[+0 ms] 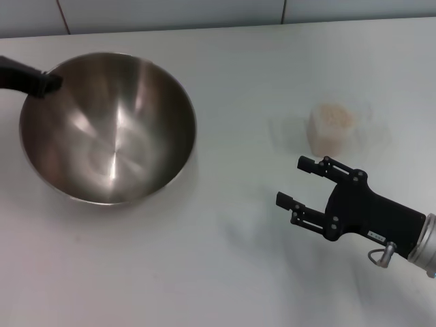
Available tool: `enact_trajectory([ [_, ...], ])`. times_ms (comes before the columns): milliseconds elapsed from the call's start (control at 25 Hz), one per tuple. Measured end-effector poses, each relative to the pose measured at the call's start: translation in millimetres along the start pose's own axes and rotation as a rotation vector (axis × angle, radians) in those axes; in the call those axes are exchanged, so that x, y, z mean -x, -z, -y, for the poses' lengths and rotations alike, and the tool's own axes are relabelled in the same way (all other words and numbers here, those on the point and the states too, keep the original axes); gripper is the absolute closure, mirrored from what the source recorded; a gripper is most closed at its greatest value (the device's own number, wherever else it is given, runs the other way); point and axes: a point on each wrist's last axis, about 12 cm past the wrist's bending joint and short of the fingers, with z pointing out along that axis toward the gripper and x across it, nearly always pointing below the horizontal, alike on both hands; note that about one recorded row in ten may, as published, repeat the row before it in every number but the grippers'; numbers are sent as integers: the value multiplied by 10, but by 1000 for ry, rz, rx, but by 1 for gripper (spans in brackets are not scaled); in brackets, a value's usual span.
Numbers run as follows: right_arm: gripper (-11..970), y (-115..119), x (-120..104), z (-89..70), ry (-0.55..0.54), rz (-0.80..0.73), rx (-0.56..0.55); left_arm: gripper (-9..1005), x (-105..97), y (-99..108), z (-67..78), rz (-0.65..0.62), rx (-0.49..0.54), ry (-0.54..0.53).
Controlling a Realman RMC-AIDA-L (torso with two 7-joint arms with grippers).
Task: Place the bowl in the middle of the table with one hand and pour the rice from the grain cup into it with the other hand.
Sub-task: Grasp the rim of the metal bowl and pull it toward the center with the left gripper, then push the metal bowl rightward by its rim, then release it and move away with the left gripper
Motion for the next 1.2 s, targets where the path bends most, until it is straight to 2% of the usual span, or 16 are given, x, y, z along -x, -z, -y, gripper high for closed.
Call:
enact_trajectory([
  [280, 213, 36, -22, -20, -7, -4, -8, 959, 256, -68, 169, 21, -57, -46],
  [560, 213, 82, -41, -38, -17, -3, -25, 955, 396, -120, 261, 29, -91, -70],
  [680, 213, 106, -51, -48, -22, -3, -33, 950, 533, -256, 400, 20, -149, -87],
  [1200, 214, 105, -56, -74, -33, 5, -32, 931, 715, -531, 662, 3, -209, -140],
])
